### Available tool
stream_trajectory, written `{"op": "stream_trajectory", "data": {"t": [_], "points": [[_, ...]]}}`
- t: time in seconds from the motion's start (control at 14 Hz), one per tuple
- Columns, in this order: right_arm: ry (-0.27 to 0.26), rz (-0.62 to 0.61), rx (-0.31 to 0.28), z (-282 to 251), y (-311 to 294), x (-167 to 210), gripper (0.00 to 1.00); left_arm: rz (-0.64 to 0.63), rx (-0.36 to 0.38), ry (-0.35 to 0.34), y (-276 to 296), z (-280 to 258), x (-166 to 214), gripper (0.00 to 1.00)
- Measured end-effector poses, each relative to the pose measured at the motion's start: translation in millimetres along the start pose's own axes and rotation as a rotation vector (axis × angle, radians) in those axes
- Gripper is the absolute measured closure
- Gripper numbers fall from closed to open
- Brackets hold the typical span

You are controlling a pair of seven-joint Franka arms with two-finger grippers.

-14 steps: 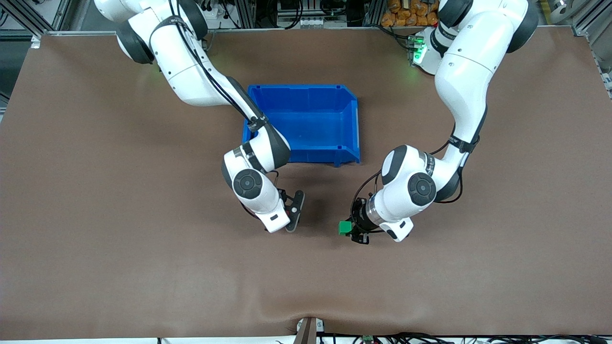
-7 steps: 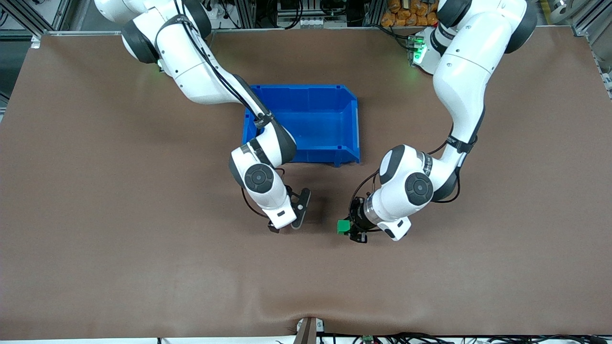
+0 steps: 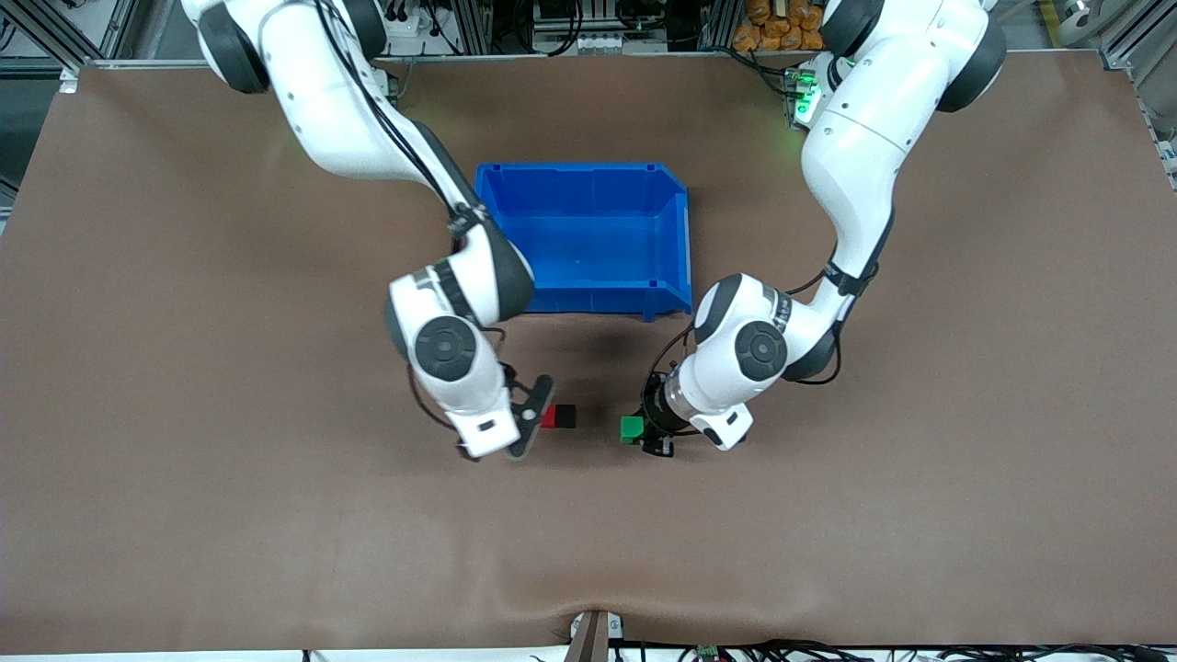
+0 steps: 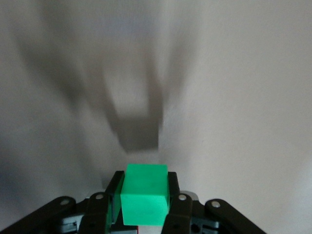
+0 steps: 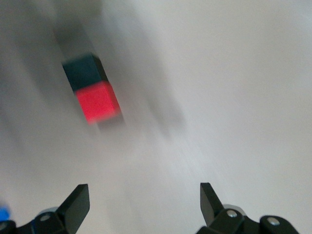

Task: Attach green and red cubes to black cube
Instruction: 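Set the red cube and green cube against the black cube, then open the right gripper and withdraw it while the left gripper holds green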

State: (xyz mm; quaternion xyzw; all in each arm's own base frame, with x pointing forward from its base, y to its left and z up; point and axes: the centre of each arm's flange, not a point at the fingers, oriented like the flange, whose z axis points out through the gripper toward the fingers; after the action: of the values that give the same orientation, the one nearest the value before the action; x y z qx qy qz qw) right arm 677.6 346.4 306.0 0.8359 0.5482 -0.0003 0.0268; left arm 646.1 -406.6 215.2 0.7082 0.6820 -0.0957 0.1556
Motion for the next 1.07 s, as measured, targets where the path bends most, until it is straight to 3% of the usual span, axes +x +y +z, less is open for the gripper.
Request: {"op": "stream_trajectory", "data": {"t": [0.21, 0.43, 0.64, 0.86, 1.07], "points": [[-0.027, 0.1, -0.013, -82.3, 42.3, -60.1, 0.0, 0.016, -0.008, 0.0, -15.2, 22.3, -17.6, 0.6], [-0.041, 0.243, 0.016, -138.6, 88.5, -150.7, 0.0, 0.052, -0.007, 0.037, -28.3, 40.1, -29.7, 0.6], [0.021, 0.429, 0.069, -170.9, 129.2, -258.8, 0.0, 0.063, -0.008, 0.042, -32.7, 44.3, -36.2, 0.6], [0.067, 0.656, 0.112, -205.7, 133.1, -351.7, 0.0, 0.068, -0.006, 0.042, -35.1, 45.6, -39.4, 0.6], [0.049, 0.863, 0.141, -236.7, 111.6, -383.2, 0.0, 0.072, -0.005, 0.041, -37.1, 46.7, -42.5, 0.6]]}}
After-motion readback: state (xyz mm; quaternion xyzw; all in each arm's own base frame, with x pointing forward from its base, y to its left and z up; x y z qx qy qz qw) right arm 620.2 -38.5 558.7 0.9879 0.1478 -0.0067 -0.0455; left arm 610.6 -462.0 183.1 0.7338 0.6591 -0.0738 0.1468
